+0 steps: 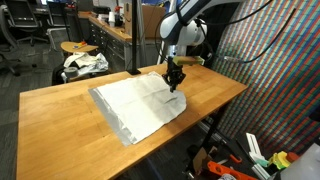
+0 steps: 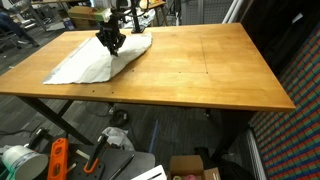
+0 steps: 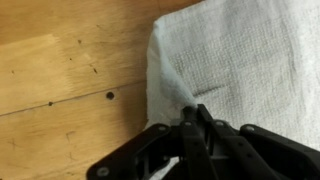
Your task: Fold the towel in half from right to left
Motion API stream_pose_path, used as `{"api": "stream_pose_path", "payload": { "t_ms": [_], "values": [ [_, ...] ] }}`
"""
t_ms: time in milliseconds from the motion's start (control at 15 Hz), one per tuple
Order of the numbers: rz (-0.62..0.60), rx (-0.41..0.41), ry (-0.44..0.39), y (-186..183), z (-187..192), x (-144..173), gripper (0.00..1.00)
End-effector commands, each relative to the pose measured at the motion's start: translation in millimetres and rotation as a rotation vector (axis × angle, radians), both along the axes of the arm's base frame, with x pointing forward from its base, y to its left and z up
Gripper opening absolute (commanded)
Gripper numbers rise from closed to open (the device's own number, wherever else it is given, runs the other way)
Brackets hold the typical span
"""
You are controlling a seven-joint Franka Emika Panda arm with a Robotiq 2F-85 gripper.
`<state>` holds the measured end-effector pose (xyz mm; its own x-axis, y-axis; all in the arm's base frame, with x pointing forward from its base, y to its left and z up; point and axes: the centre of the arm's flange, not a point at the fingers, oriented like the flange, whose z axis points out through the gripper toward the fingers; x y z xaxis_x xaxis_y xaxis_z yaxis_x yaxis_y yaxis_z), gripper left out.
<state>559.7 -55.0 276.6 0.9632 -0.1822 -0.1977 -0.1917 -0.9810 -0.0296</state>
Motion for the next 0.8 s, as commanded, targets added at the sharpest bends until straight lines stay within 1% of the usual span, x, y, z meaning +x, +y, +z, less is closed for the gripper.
{"api": "stream_pose_path", "payload": {
  "t_ms": [0,200,267,333,467,600,667,733],
  "values": [
    [-0.004,-0.024,-0.029,29.0,28.9,-1.0,0.13],
    [0.009,-0.029,-0.045,49.0,37.5,-0.5,0.11],
    [0.007,-0.023,-0.050,54.9,38.7,-0.1,0.14],
    [0.001,-0.029,-0.057,60.6,39.2,2.5,0.38],
    [0.035,-0.077,-0.006,72.3,40.1,4.8,0.40],
    [0.058,-0.104,0.025,87.5,43.2,-0.1,0.52],
    [0.072,-0.107,0.040,95.6,44.8,-1.0,0.62],
    [0.086,-0.106,0.063,103.5,46.7,0.5,0.69]
  ]
}}
